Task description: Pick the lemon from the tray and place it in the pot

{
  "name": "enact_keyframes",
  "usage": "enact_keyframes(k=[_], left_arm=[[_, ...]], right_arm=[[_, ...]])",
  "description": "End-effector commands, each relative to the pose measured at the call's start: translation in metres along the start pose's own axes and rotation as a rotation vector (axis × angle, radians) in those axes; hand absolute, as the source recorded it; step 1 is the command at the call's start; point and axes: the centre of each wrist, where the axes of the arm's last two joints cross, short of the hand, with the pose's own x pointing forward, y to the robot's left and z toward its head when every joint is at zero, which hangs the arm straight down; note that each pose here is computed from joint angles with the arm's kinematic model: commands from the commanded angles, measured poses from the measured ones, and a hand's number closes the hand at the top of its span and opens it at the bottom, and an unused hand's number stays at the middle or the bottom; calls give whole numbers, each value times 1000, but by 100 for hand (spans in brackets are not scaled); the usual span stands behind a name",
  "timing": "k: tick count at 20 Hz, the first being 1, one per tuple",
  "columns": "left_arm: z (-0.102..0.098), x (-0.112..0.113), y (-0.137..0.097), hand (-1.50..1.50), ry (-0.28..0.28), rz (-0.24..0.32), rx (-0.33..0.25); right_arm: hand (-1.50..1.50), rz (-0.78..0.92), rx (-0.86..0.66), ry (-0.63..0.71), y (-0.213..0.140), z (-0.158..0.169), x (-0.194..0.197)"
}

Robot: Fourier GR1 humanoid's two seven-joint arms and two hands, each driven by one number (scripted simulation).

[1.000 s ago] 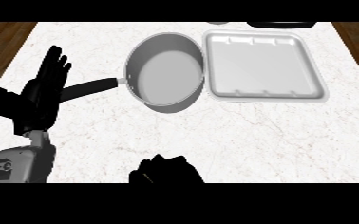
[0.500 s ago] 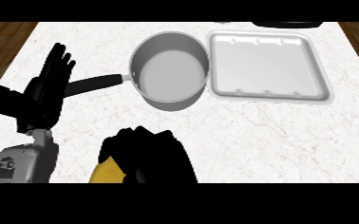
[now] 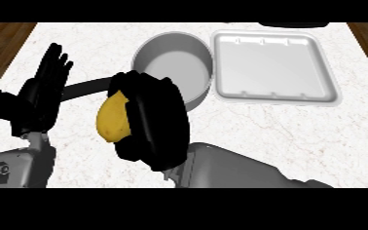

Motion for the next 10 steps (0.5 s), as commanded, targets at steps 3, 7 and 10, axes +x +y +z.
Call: enact_keyframes(k=[3, 7, 10], left_arm=[[-6, -3, -5, 0, -13, 3, 5], [-4, 2, 16, 0, -18, -4, 13], [-1, -7, -7, 0, -29, -11, -17]], right_arm=[[150, 306, -72, 4, 29, -34, -26], [150, 323, -48, 40, 43, -50, -62], [150, 324, -44, 40, 50, -66, -84]])
